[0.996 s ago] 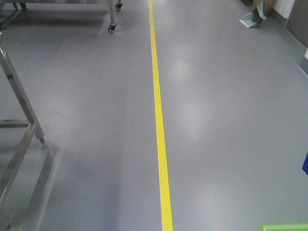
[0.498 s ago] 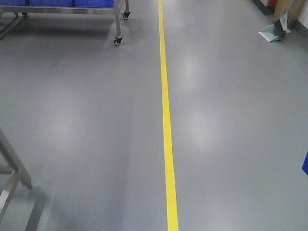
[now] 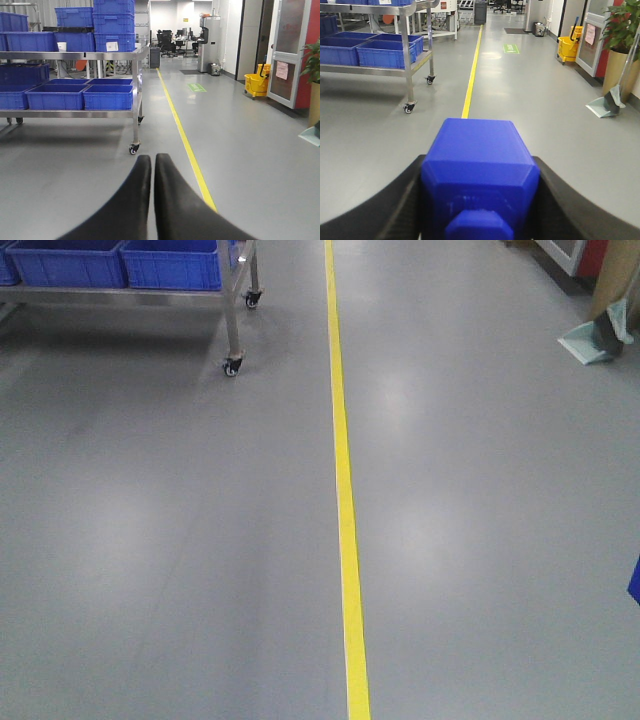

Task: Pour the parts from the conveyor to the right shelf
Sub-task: 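Drive along the yellow floor line toward the bin shelves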

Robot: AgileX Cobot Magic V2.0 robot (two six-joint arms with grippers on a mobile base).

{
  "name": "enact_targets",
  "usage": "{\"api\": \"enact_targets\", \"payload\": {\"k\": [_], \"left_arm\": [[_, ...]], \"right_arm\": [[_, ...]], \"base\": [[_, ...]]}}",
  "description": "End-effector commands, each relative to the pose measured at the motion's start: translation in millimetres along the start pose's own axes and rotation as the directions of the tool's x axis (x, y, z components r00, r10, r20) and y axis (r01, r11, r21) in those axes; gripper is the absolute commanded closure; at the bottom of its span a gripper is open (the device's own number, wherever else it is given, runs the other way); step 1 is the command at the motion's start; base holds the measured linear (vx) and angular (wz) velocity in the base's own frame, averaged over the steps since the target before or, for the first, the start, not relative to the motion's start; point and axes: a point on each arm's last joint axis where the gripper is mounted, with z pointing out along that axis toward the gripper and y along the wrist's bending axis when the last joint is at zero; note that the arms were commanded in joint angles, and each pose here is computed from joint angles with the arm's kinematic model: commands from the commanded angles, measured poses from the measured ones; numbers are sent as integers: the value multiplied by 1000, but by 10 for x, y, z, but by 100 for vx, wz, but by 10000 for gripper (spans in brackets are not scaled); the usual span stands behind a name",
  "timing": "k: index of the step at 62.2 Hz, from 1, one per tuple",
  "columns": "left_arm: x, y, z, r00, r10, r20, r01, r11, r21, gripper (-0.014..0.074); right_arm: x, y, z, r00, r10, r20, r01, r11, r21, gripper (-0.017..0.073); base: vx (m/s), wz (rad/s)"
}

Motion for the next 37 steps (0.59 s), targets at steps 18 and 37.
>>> {"api": "enact_targets", "payload": {"k": [18, 37], "left_arm": [[29, -1, -1, 999, -9, 54, 9, 1000, -1, 600], [29, -1, -1, 999, -9, 54, 9, 1000, -1, 600]], "right_arm": [[-171, -11, -20, 995, -10, 102, 9, 1000, 11, 568], [-171, -11, -20, 995, -10, 102, 9, 1000, 11, 568]], "base": [[87, 13], [80, 14]]}}
